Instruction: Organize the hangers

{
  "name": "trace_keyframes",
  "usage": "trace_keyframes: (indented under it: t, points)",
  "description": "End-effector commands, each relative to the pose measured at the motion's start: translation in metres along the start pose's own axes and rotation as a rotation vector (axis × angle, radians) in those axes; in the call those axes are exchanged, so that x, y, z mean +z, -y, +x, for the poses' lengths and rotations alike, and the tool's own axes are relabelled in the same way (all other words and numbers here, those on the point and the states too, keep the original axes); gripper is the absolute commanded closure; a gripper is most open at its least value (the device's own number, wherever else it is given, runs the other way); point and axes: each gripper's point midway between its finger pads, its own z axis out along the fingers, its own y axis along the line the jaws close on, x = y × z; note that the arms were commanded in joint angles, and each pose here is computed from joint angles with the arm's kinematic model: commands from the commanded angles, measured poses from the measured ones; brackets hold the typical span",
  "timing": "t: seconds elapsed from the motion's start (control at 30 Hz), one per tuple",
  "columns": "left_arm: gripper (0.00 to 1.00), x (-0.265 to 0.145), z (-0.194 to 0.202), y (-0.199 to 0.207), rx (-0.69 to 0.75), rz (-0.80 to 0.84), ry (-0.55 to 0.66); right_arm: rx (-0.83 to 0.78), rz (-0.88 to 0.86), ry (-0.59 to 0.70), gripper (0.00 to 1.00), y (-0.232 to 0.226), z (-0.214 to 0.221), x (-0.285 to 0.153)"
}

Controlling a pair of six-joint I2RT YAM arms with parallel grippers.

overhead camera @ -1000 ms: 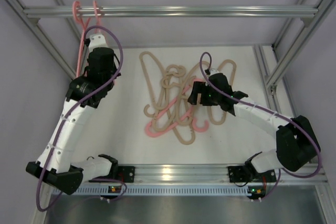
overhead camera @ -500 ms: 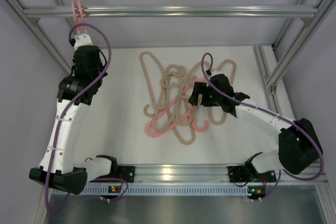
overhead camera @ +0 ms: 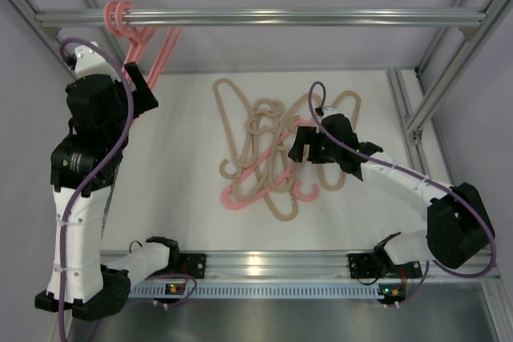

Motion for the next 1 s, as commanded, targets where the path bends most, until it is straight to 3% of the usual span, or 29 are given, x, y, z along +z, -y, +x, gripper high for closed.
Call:
trace_keyframes:
  t: [0.0, 0.23, 0.4, 0.67, 0.97]
  points:
    - [0.09, -0.021, -0.019, 0.014, 0.006, 0.13, 0.04, -0.026, -0.028, 0.043, 0.15, -0.01, -0.01, -0.005]
    - [0.11, -0.032, 0.012, 0.085, -0.009, 0.517, -0.105, -0.019, -0.009, 0.015, 0.15, -0.005, -0.005, 0.005]
    - [0.12, -0.023, 0.077, 0.129, -0.03, 0.666, -0.282, -0.022, 0.02, -0.044, 0.16, 0.004, 0.009, 0.02]
    - [0.12, -0.024, 0.186, 0.198, 0.106, 0.713, -0.446, 0.052, 0.097, -0.123, 0.19, 0.018, 0.025, 0.055]
    - [0.21, -0.03, 0.283, 0.207, 0.168, 0.735, -0.599, 0.068, 0.127, -0.126, 0.3, 0.019, 0.009, 0.092]
